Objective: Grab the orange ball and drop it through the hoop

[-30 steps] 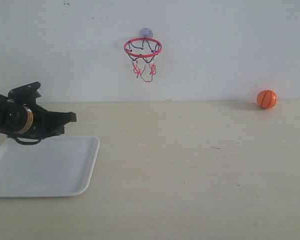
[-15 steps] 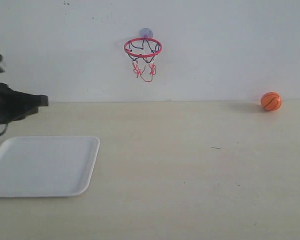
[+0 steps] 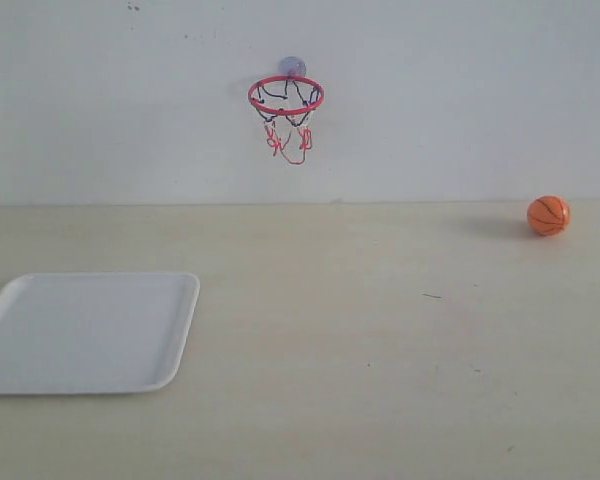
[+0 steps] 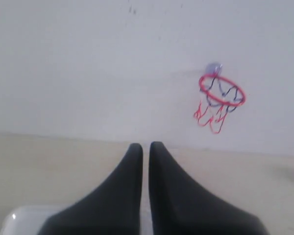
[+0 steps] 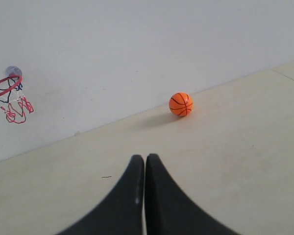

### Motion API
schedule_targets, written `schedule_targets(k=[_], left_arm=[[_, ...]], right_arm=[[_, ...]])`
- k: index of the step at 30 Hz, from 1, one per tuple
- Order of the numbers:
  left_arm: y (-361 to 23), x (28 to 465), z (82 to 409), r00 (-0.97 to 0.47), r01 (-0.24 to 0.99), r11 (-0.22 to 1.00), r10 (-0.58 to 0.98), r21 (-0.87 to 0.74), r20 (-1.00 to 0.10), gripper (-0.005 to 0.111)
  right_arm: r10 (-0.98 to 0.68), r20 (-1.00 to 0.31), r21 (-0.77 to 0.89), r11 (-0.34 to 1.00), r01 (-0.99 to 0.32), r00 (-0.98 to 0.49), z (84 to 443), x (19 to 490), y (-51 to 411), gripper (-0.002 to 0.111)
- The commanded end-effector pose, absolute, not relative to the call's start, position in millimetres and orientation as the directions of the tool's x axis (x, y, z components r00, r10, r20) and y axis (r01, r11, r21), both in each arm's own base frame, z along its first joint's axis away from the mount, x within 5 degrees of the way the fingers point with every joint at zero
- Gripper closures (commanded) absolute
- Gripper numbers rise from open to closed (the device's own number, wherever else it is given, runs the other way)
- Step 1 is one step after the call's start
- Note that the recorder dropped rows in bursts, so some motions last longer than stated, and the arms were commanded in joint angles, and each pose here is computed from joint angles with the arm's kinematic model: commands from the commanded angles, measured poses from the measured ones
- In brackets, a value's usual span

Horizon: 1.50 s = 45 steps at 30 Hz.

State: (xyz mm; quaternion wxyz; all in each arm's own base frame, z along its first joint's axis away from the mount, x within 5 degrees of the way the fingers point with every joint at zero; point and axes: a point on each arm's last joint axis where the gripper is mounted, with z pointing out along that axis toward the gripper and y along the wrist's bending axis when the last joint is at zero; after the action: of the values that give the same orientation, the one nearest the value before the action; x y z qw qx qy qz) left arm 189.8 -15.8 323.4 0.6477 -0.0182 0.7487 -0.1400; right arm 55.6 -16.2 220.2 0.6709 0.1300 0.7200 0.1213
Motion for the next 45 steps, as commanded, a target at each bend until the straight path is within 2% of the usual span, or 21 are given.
schedule_targets(k=[1,4,7,15,18,19,22,24,28,33,36,39,41,45], left_arm=[[-15.6,160.9,345.7,-0.030,0.182,0.960,-0.210,-0.212,-0.977,0.103],[-15.3,141.5,356.8,0.048,0.191,0.962,-0.208,-0.196,-0.977,0.103],[-14.6,102.9,365.6,0.178,0.203,0.964,-0.208,-0.171,-0.962,0.103],[-16.1,13.3,347.2,0.421,0.315,0.920,-0.355,-0.233,-0.834,0.103],[-16.3,7.1,342.8,0.434,0.332,0.911,-0.378,-0.245,-0.818,0.103],[-16.9,6.7,343.1,0.442,0.330,0.917,-0.359,-0.224,-0.822,0.103],[-11.8,10.6,338.1,0.490,0.170,0.984,-0.138,-0.061,-0.861,0.103],[-6.4,17.2,327.7,0.473,0.043,0.998,0.017,0.043,-0.881,0.103],[0.2,29.6,303.0,0.363,-0.039,0.997,0.074,0.064,-0.929,0.103],[0.8,41.9,271.6,0.260,-0.018,1.000,0.002,-0.002,-0.966,0.103],[1.0,50.0,244.1,0.179,-0.004,0.997,-0.079,-0.081,-0.981,0.103],[1.1,55.5,217.3,0.101,-0.009,0.995,-0.093,-0.095,-0.991,0.103],[1.2,56.2,212.5,0.081,-0.012,0.995,-0.094,-0.095,-0.992,0.103],[2.9,56.2,199.2,-0.063,-0.045,0.995,-0.092,-0.089,-0.994,0.103]], right_arm=[[0.343,-0.937,0.342,0.939,0.032,-0.064,218.8,55.4,-16.9,0.108],[0.343,-0.937,0.342,0.939,0.032,-0.064,218.8,55.4,-16.9,0.108],[0.343,-0.937,0.342,0.939,0.032,-0.064,218.8,55.4,-16.9,0.108],[0.343,-0.937,0.342,0.939,0.032,-0.064,218.8,55.4,-16.9,0.108],[0.343,-0.937,0.342,0.939,0.032,-0.064,218.8,55.4,-16.9,0.108],[0.343,-0.937,0.342,0.939,0.032,-0.064,218.8,55.4,-16.9,0.108],[0.343,-0.937,0.341,0.939,0.035,-0.064,218.7,55.3,-17.1,0.108],[0.343,-0.937,0.341,0.939,0.035,-0.064,218.7,55.3,-17.1,0.108],[0.343,-0.937,0.341,0.939,0.035,-0.064,218.7,55.3,-17.1,0.108],[0.343,-0.937,0.341,0.939,0.035,-0.064,218.7,55.3,-17.1,0.108],[0.343,-0.937,0.341,0.939,0.035,-0.064,218.7,55.3,-17.1,0.108],[0.343,-0.937,0.341,0.939,0.035,-0.064,218.7,55.3,-17.1,0.108],[0.343,-0.937,0.341,0.939,0.035,-0.064,218.7,55.3,-17.1,0.108],[0.343,-0.937,0.341,0.939,0.035,-0.064,218.7,55.3,-17.1,0.108]])
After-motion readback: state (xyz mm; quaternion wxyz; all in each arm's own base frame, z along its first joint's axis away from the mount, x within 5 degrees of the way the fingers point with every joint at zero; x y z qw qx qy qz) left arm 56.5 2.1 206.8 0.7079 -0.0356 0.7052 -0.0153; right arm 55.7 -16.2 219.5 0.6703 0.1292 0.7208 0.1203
